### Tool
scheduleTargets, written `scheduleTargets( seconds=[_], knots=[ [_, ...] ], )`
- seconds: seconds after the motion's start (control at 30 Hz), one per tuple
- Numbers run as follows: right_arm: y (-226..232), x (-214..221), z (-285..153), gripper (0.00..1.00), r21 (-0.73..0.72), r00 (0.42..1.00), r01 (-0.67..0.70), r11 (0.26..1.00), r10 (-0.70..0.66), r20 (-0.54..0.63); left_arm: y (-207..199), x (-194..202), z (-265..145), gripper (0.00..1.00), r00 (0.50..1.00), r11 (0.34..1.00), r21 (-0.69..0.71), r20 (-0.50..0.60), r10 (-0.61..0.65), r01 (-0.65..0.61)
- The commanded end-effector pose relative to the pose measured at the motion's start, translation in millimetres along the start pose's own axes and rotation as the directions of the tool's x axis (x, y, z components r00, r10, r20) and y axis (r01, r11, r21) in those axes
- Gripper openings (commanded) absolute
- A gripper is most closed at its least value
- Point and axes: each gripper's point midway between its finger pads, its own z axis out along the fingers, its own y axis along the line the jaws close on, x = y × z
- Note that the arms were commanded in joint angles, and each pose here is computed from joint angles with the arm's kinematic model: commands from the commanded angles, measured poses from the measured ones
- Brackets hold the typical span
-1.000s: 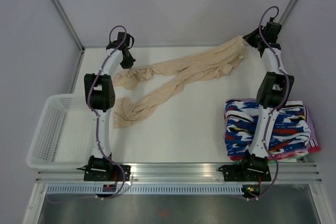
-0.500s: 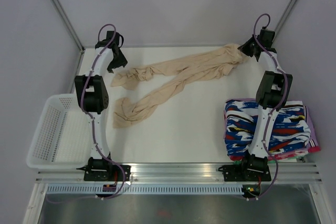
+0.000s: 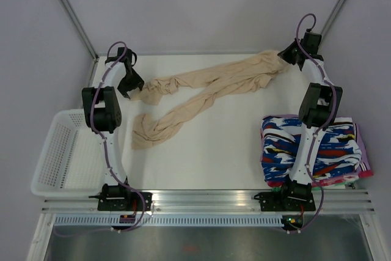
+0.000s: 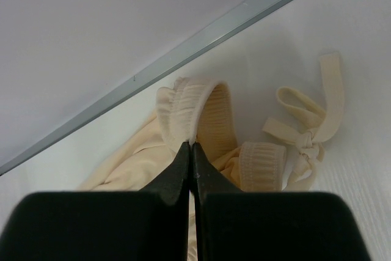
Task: Fold and stack the trousers
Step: Flatten the trousers out
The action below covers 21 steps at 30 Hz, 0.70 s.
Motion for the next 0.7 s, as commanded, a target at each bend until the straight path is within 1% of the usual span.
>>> scheduleTargets(
  seconds=[0.0,0.03,0.07,0.13,0.17,0.2,0.27,0.33,0.37,0.43,0.47,0.5,0.53,0.57,0.6,0.63,0.67],
  knots=[
    [23,-28,-23,0.00,-0.028,0.997,0.035,0.999,-0.033,0.063,-10,8,12,0.69,0.999,0.998,0.039,-0.031,-0.044,0.046],
    [22,-28,-23,0.00,-0.025,0.997,0.032,0.999,-0.030,0.066,-13,8,15,0.67,0.998,0.997,0.052,-0.027,-0.048,0.049],
    [23,-29,-23,0.00,-0.024,0.997,0.029,0.999,-0.027,0.068,-17,10,16,0.62,0.998,0.996,0.072,-0.038,-0.048,0.050],
    [23,-30,-23,0.00,-0.025,0.997,0.027,0.999,-0.025,0.071,-20,11,21,0.46,0.998,0.995,0.081,-0.046,-0.050,0.054],
    [25,-31,-23,0.00,-0.029,0.997,0.025,0.999,-0.023,0.075,-22,10,23,0.37,0.997,0.994,0.084,-0.047,-0.061,0.065],
    [26,-31,-23,0.00,-0.031,0.997,0.023,0.999,-0.021,0.074,-24,7,22,0.20,0.997,0.994,0.089,-0.039,-0.064,0.067],
    [29,-35,-24,0.00,-0.038,0.996,0.027,0.999,-0.024,0.083,-23,3,25,0.02,0.997,0.995,0.080,-0.034,-0.064,0.067],
    [38,-46,-29,0.00,-0.051,0.994,0.044,0.998,-0.039,0.103,-28,-22,8,0.02,0.998,0.992,0.115,0.025,-0.064,0.060],
    [40,-48,-32,0.00,-0.049,0.994,0.048,0.998,-0.043,0.101,-21,-40,-1,0.02,0.996,0.992,0.113,0.068,-0.064,0.056],
    [57,-69,-46,0.00,-0.070,0.987,0.078,0.994,-0.067,0.145,-19,-80,-35,0.02,0.980,0.987,0.151,0.184,-0.073,0.045],
    [63,-76,-51,0.00,-0.079,0.984,0.088,0.993,-0.075,0.162,-4,-109,-63,0.02,0.958,0.990,0.135,0.277,-0.068,0.031],
    [69,-82,-56,0.00,-0.087,0.980,0.096,0.992,-0.079,0.180,-2,-136,-92,0.02,0.929,0.988,0.151,0.363,-0.078,0.024],
    [82,-96,-70,0.00,-0.103,0.972,0.112,0.988,-0.087,0.217,4,-154,-113,0.02,0.903,0.989,0.150,0.422,-0.073,0.010],
    [90,-104,-77,0.00,-0.117,0.965,0.123,0.985,-0.091,0.247,18,-174,-145,0.02,0.862,0.992,0.124,0.504,-0.053,-0.012],
    [96,-111,-84,0.00,-0.123,0.958,0.131,0.984,-0.093,0.271,19,-194,-175,0.02,0.810,0.990,0.140,0.583,-0.062,-0.025],
    [107,-122,-98,0.00,-0.138,0.947,0.146,0.980,-0.098,0.305,23,-203,-194,0.02,0.775,0.991,0.129,0.630,-0.046,-0.046],
    [114,-129,-105,0.00,-0.148,0.938,0.159,0.976,-0.102,0.330,31,-210,-225,0.02,0.725,0.992,0.103,0.689,-0.016,-0.076]
  ],
)
